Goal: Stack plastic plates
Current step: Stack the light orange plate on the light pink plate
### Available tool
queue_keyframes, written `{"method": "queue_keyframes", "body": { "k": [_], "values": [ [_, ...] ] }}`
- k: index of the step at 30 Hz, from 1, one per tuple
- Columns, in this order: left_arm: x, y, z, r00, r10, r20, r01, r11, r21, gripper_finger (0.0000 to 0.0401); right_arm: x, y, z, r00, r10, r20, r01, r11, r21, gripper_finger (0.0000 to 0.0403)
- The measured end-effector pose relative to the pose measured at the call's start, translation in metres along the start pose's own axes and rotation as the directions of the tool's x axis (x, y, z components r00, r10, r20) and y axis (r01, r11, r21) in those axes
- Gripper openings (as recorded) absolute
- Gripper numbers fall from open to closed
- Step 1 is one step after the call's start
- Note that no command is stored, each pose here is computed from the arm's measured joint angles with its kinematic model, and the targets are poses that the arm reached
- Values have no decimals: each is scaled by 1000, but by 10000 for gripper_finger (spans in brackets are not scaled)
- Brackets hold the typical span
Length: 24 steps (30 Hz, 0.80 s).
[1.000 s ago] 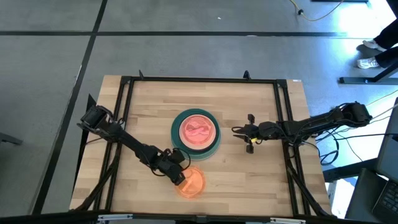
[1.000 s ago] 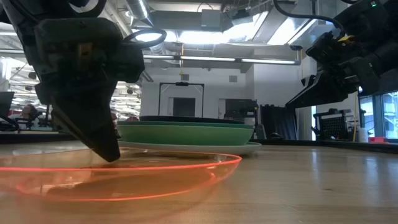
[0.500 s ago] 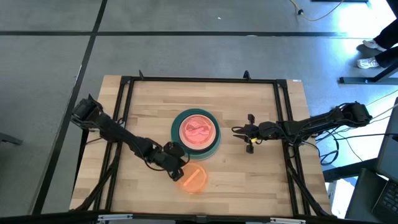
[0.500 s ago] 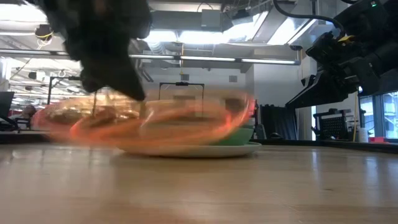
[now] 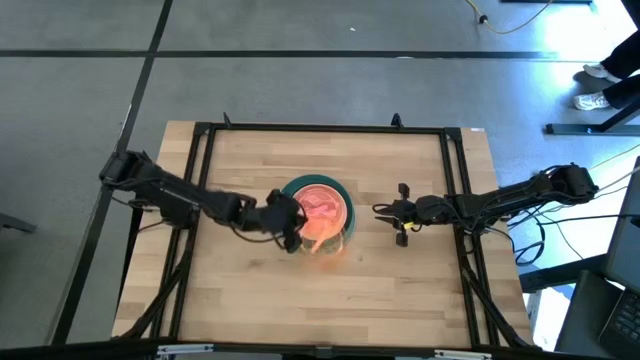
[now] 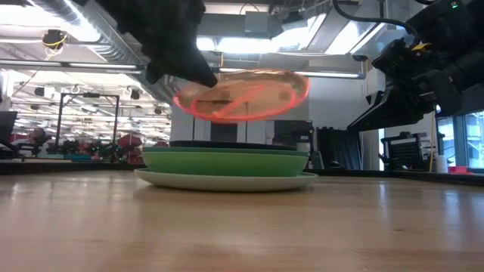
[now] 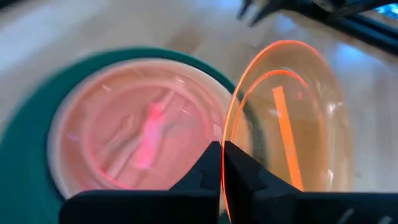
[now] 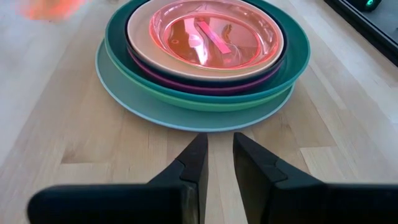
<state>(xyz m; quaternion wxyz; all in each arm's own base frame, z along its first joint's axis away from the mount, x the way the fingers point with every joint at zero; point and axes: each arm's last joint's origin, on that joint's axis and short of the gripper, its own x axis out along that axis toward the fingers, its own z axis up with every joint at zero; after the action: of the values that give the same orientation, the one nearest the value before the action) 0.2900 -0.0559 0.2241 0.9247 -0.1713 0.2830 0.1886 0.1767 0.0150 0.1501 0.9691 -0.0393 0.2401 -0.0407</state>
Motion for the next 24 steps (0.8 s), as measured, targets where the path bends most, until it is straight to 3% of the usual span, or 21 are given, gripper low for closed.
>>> {"method": "queue_keyframes", "body": {
  "k": [7,13,18,24],
  "values": [
    [17,39,23,992,121,30,-121,993,9,0,0,0,0,1000,0,1,0,1000,0,67],
    [25,65,34,988,156,10,-156,988,-9,0,0,0,0,1000,0,0,0,1000,0,67],
    [30,73,35,988,151,-13,-151,989,5,0,0,0,0,1000,0,0,0,1000,-1,67],
    [36,79,19,982,177,-65,-176,984,19,0,0,0,0,1000,0,1,0,1000,0,67]
  ]
}}
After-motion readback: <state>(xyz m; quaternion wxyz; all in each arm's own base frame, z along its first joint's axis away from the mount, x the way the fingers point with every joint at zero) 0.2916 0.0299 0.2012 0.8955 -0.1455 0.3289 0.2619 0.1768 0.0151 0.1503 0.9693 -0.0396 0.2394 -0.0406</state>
